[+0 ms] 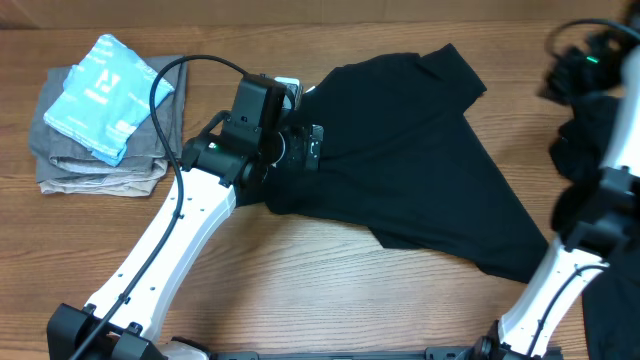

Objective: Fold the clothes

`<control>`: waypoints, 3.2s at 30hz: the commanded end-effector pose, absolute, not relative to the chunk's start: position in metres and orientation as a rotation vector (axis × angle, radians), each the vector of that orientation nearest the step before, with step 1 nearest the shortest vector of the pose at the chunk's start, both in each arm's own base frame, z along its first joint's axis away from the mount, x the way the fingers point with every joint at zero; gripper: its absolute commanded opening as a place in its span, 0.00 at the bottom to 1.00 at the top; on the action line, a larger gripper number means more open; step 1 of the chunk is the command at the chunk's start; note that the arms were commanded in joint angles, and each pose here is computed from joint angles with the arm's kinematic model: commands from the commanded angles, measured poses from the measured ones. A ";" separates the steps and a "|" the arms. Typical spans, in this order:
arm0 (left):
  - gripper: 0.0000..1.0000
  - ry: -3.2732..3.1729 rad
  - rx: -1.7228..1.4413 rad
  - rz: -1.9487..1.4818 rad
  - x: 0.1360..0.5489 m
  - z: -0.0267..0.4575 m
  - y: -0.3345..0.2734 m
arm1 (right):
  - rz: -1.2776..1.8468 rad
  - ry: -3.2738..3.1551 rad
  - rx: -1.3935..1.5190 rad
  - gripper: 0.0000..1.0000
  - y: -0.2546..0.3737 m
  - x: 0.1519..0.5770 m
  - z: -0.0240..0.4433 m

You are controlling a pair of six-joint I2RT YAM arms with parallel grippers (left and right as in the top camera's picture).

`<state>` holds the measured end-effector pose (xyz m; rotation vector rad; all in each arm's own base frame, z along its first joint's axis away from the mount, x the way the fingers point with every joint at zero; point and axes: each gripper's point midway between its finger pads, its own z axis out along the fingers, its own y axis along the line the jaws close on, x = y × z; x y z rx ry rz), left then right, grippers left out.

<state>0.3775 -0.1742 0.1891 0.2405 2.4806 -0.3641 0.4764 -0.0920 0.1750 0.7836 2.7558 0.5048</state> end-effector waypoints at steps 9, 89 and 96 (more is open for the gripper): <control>1.00 2.488 0.247 -0.355 0.377 0.185 -0.175 | 0.361 2.624 0.287 0.04 -0.007 0.588 0.117; 1.00 2.433 0.245 -0.385 0.386 0.194 -0.180 | 0.676 2.549 0.680 0.04 -0.063 0.527 0.226; 1.00 2.367 0.244 -0.405 0.397 0.204 -0.186 | 0.669 2.634 0.736 0.04 -0.082 0.508 0.207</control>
